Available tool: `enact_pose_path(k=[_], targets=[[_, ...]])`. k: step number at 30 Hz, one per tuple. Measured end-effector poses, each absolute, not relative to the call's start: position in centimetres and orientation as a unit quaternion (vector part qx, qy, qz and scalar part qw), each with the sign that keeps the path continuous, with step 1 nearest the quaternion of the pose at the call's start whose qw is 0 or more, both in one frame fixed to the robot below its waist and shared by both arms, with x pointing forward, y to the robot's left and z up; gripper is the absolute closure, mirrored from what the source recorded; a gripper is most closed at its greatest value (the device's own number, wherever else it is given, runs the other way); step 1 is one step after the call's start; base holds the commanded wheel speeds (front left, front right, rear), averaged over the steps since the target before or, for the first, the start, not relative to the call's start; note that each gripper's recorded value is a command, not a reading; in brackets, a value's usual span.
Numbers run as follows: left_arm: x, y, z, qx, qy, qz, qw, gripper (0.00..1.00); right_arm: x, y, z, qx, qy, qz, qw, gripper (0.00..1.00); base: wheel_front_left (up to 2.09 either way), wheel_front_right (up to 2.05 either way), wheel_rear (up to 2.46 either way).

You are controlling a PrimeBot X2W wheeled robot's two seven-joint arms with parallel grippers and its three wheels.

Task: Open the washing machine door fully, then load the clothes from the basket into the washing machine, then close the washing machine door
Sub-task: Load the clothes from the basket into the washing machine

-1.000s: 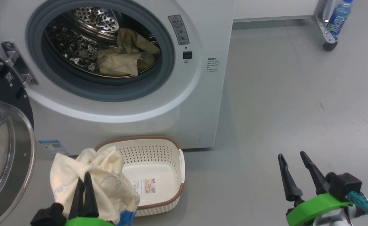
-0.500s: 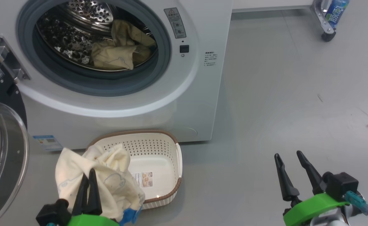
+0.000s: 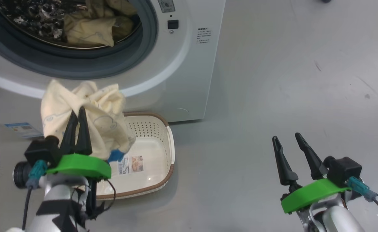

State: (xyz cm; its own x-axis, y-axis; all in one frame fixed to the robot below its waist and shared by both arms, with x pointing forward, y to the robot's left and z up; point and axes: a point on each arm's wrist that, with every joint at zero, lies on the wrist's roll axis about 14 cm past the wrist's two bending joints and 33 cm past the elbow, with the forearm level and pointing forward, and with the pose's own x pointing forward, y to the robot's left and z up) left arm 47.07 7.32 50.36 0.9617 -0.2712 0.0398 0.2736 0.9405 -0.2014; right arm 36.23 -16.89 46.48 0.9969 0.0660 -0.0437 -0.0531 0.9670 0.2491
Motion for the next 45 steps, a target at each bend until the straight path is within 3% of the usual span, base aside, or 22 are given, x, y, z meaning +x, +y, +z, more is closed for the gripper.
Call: enact_pose_path(k=[17,33,45], targets=[[59.0,4.0,52.6,-0.055,-0.015,-0.169,0.984,1.00,38.2,-17.8,45.3,0.135,0.041,0.013,0.990,0.00,0.00,0.00,0.00],[69.3,3.9,47.3,-0.044,0.017,-0.135,0.990,1.00,39.9,-17.7,41.5,0.124,0.099,0.015,0.987,0.00,0.00,0.00,0.00],[74.0,4.4,45.3,-0.045,0.013,-0.108,0.993,1.00,40.1,-17.4,38.1,0.119,0.146,0.017,0.982,0.00,0.00,0.00,0.00]])
